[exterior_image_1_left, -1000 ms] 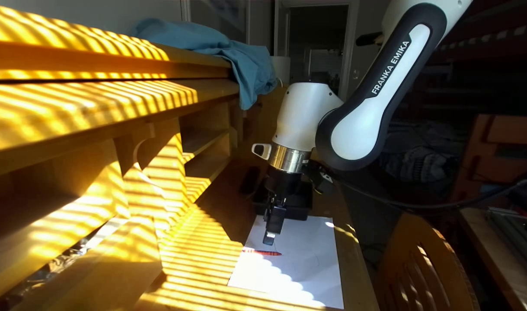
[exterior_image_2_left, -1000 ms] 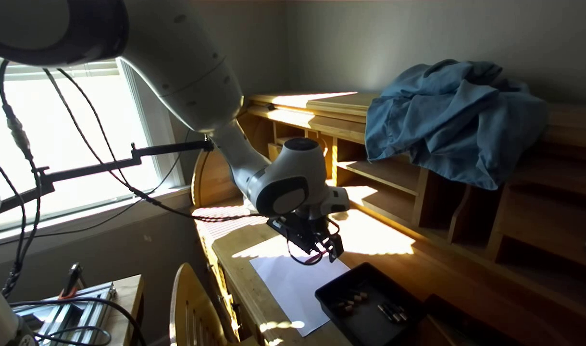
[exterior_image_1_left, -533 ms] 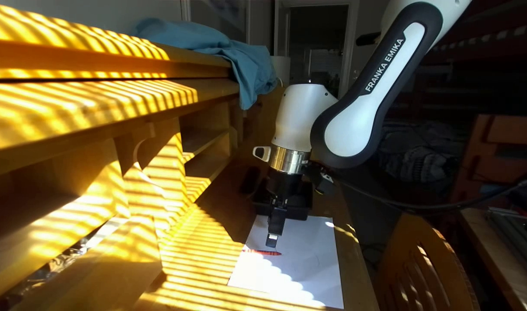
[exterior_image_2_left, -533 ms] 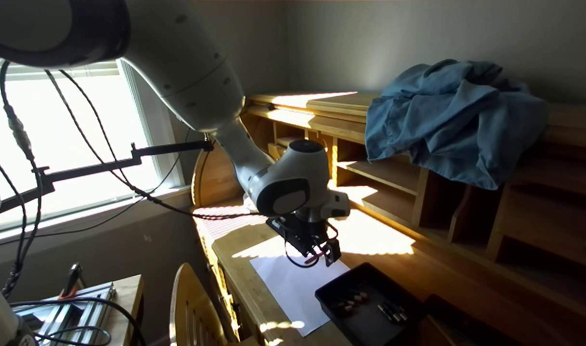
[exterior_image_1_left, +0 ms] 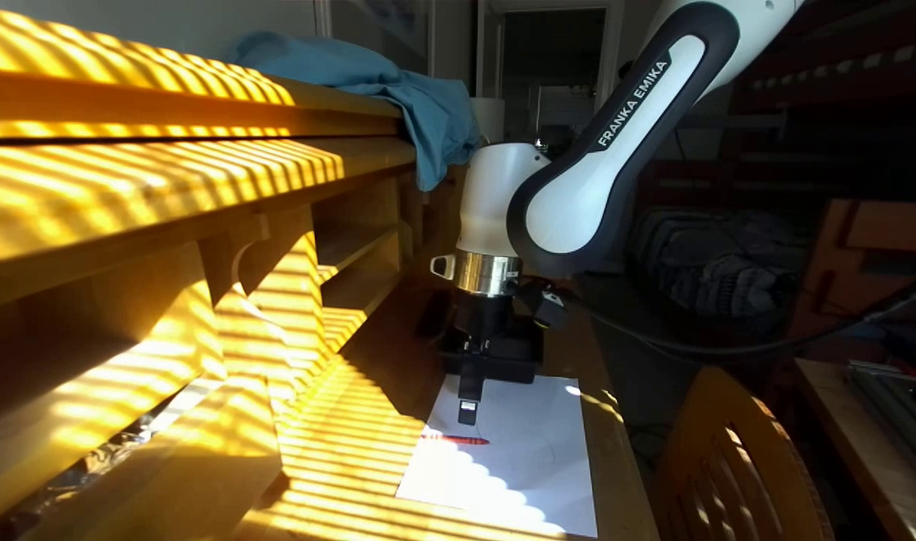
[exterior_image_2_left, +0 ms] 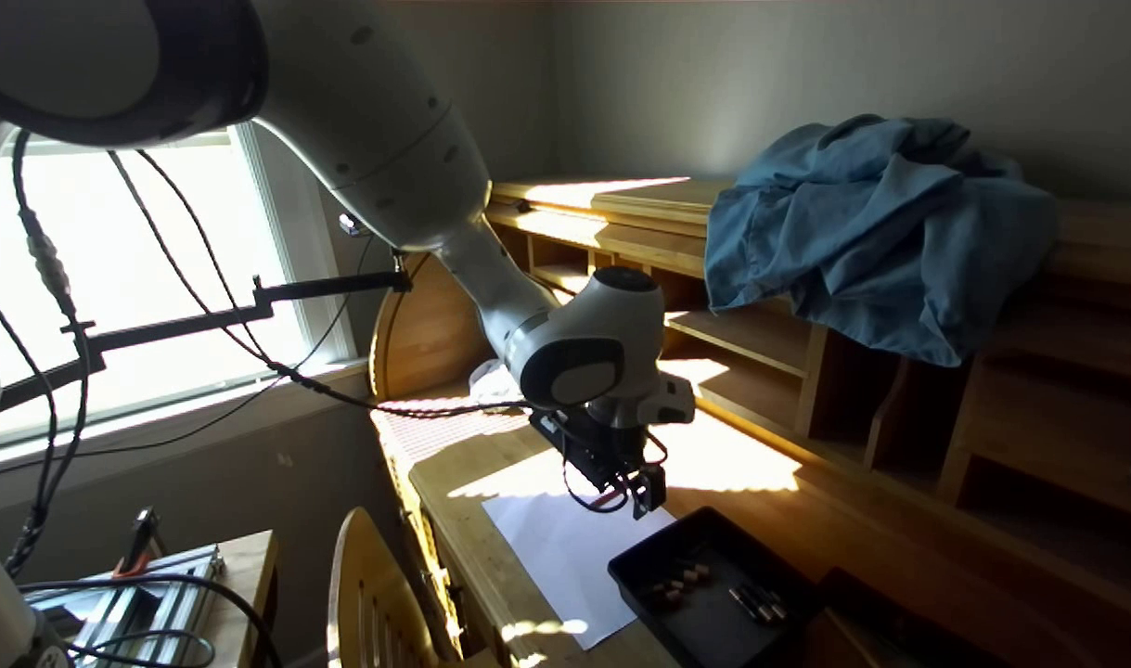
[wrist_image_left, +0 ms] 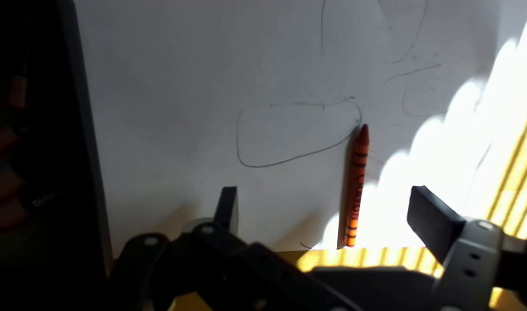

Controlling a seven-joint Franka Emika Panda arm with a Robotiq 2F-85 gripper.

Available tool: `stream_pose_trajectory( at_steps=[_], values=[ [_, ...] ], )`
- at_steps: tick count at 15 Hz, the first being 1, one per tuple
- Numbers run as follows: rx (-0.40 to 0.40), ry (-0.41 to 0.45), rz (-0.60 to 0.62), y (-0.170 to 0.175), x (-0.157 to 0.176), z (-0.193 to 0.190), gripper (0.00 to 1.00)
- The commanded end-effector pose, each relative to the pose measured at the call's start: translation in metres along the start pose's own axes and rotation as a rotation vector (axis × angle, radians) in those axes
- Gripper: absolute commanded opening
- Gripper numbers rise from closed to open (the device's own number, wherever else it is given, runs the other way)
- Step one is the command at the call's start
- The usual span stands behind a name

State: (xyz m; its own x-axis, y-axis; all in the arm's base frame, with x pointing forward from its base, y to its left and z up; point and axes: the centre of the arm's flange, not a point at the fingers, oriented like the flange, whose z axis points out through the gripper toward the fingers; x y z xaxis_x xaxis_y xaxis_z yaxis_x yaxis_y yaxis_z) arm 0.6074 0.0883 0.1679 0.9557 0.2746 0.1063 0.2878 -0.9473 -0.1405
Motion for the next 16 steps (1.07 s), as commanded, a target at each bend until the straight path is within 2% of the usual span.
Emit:
stream_pose_trajectory(
  at_steps=[1, 7, 16],
  values=[
    [0.021, -0.016, 0.015, 0.002, 0.023, 0.002, 1.0],
    [0.047, -0.03, 0.005, -0.012, 0.043, 0.008, 1.0],
    [0.061, -0.127, -0.003, -0.025, 0.057, 0.02, 1.0]
  ],
)
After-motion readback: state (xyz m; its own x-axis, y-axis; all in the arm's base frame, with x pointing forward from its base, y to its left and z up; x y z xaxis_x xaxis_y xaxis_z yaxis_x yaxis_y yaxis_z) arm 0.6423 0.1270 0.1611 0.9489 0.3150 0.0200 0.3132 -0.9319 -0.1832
